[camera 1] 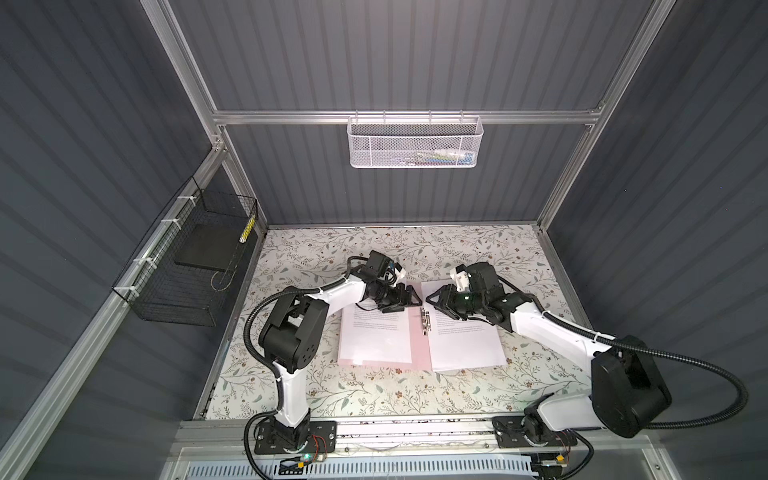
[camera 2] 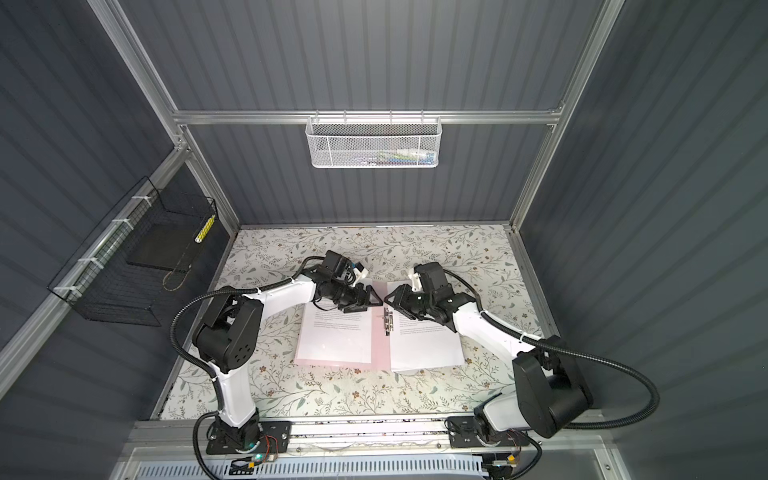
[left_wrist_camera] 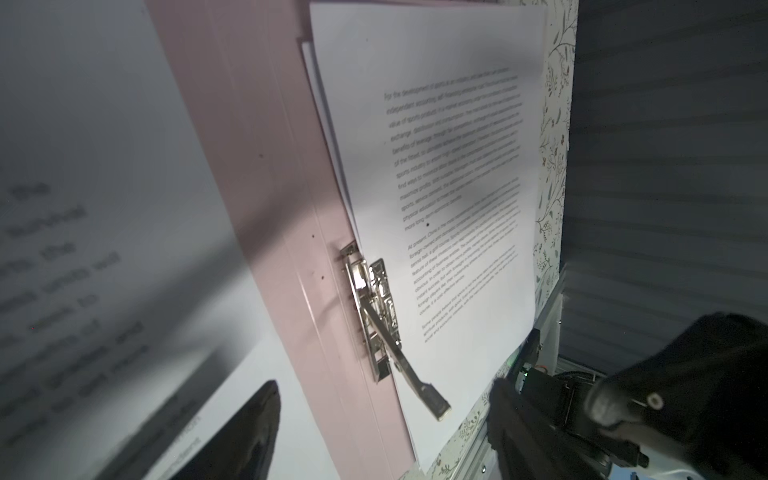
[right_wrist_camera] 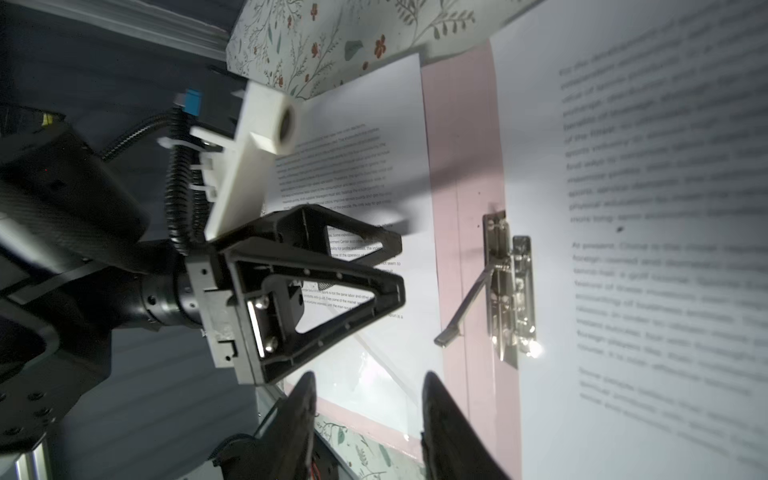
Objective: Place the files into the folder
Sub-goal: 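Lower the right gripper onto the clip lever while the left holds the folder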
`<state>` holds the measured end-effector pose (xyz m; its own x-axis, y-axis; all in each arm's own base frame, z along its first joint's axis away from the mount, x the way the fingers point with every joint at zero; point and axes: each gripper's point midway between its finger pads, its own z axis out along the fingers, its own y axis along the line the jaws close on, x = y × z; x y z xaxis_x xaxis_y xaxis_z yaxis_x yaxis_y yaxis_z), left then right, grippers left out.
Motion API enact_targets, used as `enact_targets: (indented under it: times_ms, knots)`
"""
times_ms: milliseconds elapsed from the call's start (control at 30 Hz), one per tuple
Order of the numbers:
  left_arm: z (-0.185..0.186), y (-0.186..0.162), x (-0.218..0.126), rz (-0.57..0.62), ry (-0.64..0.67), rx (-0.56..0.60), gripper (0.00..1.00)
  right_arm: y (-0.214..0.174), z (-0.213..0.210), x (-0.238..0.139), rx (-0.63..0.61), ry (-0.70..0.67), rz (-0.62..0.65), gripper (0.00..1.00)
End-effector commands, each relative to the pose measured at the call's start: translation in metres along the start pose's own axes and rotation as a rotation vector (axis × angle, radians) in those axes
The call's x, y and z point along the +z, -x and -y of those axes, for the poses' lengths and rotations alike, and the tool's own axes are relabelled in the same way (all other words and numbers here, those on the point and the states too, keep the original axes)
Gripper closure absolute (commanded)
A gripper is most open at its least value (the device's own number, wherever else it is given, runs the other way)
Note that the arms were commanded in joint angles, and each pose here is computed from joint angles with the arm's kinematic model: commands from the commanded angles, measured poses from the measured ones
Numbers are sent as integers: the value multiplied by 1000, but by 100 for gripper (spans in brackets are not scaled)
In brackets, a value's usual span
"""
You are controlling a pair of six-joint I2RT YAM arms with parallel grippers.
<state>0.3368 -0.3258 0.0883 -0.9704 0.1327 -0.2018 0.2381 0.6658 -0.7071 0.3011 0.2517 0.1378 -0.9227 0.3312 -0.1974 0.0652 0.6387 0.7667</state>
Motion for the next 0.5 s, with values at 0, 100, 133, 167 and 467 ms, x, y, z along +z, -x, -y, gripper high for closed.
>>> enact_targets:
  times_ms: [0,100,133,167,467]
  knots:
    - [-1,4,-12,12,127,-28,32,-12,12,5,166,-55,19,72]
    - [4,9,-8,4,175,-22,41,-19,19,9,233,-89,43,80]
    - [3,8,-6,-2,194,-22,42,-22,23,9,250,-103,51,81]
    - [1,7,-3,-14,212,-21,43,-22,27,7,265,-113,69,81]
    - [3,-3,13,-52,216,2,44,-19,38,16,284,-151,74,80]
